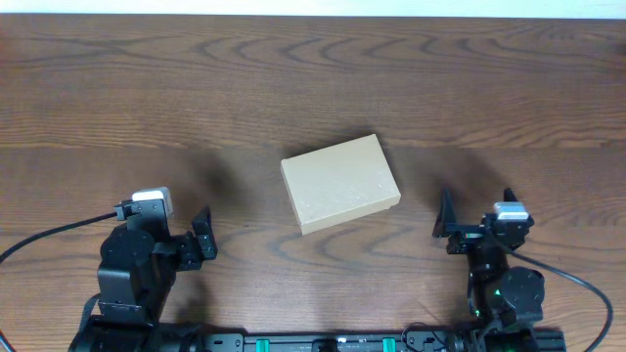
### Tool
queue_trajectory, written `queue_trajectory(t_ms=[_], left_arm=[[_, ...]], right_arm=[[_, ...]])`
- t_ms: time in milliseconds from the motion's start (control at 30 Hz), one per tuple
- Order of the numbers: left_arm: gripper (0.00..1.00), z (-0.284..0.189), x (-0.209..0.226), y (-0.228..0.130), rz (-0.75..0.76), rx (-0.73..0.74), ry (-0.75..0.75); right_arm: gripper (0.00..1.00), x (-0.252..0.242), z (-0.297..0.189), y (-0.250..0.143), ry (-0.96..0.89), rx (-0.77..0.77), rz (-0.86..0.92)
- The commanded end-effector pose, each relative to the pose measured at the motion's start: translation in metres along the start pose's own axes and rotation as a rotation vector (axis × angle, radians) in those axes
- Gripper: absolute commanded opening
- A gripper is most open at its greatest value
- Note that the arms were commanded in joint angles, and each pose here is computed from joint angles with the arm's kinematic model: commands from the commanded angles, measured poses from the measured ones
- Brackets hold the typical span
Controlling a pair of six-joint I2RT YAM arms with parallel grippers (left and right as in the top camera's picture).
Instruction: Pack container
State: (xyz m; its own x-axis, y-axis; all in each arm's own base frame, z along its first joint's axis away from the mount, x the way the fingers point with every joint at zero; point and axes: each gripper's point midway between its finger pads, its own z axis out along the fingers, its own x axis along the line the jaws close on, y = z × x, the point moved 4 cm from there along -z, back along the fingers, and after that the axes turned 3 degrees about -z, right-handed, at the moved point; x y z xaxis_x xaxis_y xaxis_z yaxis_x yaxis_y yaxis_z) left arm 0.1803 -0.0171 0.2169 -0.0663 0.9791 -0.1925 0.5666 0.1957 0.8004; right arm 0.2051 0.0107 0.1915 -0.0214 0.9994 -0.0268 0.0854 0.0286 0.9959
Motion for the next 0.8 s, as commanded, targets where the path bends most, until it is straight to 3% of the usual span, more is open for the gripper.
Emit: queue_trajectory(t_ms=[0,767], left_arm=[[0.95,0.001,-0.001,-0.002,-0.003,0.006,-0.006],[0.95,0.001,-0.001,-0.002,-0.003,0.006,-0.006]], right_arm=[[0.99,0.005,0.001,-0.011,0.033,-0.012,-0.088],[0.99,0.014,0.002,-0.032,0.093,-0.007,-0.158]])
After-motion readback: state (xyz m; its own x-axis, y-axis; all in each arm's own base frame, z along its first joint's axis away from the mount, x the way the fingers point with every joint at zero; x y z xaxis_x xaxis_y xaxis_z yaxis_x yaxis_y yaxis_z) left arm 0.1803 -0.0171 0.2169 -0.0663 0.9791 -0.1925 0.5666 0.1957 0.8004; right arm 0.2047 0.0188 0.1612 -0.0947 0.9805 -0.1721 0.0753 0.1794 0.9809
